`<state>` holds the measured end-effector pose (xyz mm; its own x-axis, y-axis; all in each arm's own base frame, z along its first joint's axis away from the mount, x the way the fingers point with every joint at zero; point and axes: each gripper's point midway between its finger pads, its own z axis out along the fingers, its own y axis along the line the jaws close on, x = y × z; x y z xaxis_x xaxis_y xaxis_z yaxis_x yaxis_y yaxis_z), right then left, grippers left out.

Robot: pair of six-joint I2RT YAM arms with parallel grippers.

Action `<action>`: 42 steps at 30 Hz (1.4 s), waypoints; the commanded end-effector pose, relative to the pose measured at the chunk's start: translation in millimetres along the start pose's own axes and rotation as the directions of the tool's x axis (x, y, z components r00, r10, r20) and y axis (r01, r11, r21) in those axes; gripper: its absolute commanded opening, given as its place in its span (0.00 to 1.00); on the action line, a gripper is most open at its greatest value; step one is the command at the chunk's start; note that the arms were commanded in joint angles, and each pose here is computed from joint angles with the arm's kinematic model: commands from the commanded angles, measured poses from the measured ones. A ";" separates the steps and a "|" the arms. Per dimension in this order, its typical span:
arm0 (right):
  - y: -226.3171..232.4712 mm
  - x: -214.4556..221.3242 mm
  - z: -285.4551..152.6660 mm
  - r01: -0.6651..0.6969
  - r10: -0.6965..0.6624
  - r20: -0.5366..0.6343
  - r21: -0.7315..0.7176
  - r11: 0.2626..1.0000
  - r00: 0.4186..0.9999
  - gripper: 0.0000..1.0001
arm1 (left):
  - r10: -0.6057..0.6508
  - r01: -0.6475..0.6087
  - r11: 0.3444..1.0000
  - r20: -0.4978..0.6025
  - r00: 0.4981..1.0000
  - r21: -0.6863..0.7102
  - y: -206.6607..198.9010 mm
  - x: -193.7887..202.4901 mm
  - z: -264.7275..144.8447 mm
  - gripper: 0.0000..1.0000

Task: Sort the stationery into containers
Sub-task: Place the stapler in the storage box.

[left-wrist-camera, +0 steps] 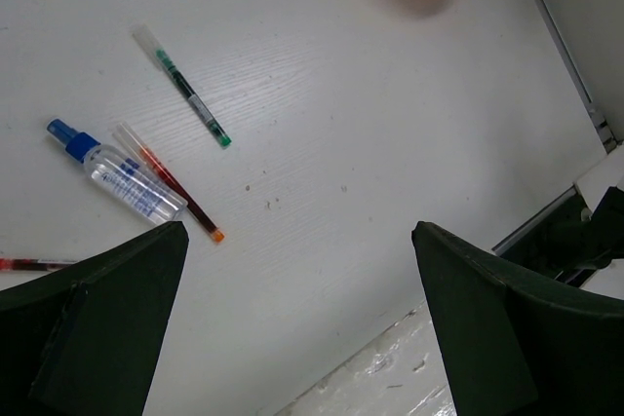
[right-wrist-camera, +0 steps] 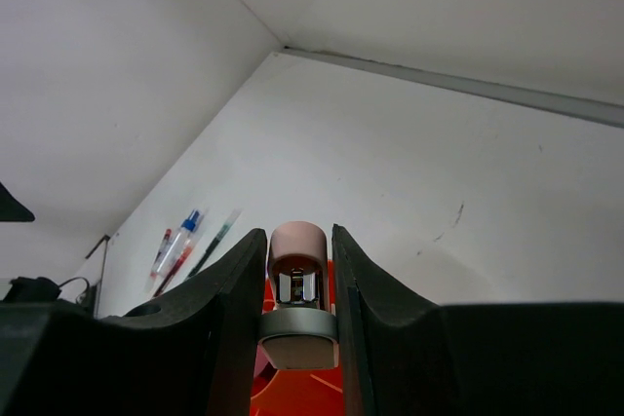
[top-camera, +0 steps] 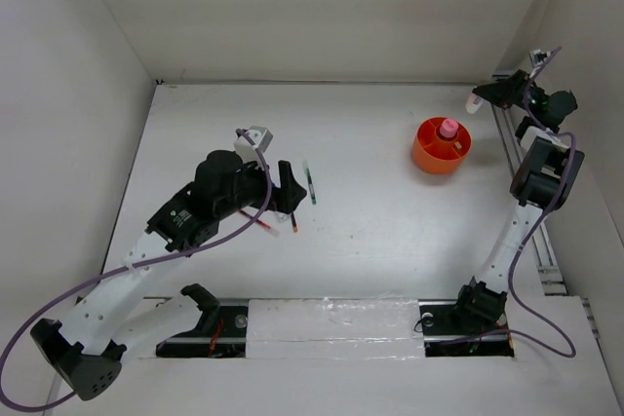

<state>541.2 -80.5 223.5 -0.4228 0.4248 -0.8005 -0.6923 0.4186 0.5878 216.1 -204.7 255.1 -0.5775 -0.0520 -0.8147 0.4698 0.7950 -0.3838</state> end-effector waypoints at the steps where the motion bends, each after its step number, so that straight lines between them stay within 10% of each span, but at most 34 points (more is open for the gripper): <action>1: 35.0 5.9 17.1 0.431 -0.436 -0.014 -0.131 0.893 0.900 0.00 | 0.017 -0.017 1.000 0.024 1.000 0.025 -3.6 -5.5 1.2 1.00; 42: 33.6 43.7 23.9 0.329 -0.348 -0.095 -0.166 0.930 0.933 0.00 | 0.022 -0.030 0.994 0.084 0.996 0.102 -18.9 -16.0 -18.6 1.00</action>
<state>526.7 -35.5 188.1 -0.6220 0.3534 -0.6987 -0.6364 0.2918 0.7141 204.1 -206.6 272.6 -0.5460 -0.0704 -0.8348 0.5237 0.7490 -0.4058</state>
